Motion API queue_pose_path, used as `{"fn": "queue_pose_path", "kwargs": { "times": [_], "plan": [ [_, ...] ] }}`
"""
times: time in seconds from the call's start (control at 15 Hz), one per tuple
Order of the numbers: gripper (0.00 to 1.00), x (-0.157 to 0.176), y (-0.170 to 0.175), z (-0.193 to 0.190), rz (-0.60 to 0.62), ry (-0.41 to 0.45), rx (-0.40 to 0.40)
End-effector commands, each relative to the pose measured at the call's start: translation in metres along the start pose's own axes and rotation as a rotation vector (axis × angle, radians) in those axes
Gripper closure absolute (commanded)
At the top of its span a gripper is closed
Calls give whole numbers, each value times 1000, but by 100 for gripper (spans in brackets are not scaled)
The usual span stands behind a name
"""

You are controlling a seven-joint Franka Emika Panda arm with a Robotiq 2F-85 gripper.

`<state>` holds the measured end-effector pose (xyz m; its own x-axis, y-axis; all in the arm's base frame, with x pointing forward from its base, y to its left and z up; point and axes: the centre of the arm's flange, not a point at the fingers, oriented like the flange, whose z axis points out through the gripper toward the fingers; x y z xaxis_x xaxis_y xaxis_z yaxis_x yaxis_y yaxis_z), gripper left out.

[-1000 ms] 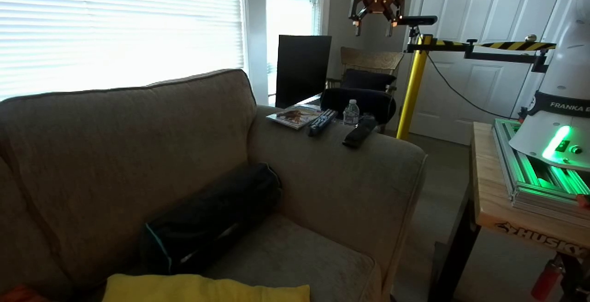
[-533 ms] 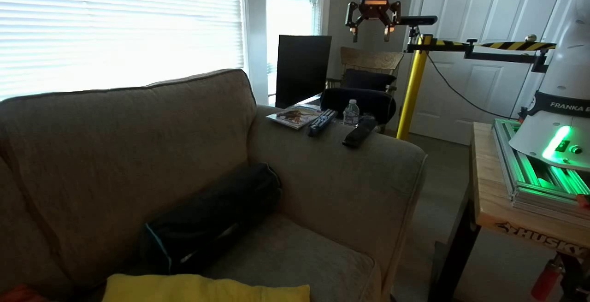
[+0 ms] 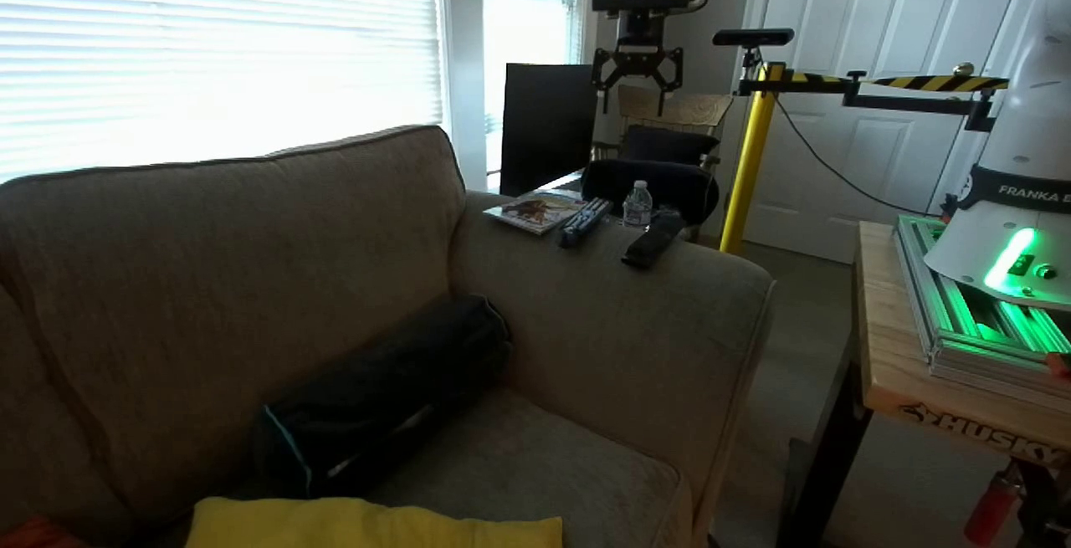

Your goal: Put the black remote on the black chair

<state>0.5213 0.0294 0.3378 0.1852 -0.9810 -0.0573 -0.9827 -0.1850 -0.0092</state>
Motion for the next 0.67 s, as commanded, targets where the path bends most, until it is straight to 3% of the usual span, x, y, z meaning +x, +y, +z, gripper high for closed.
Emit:
{"fn": "queue_pose_path", "kwargs": {
  "times": [0.0, 0.33, 0.6],
  "plan": [
    [0, -2, -50, 38, 194, 12, 54],
    [0, 20, -85, 87, 395, 117, 119],
    [0, 37, -82, 111, 371, 215, 8]
  ]
}}
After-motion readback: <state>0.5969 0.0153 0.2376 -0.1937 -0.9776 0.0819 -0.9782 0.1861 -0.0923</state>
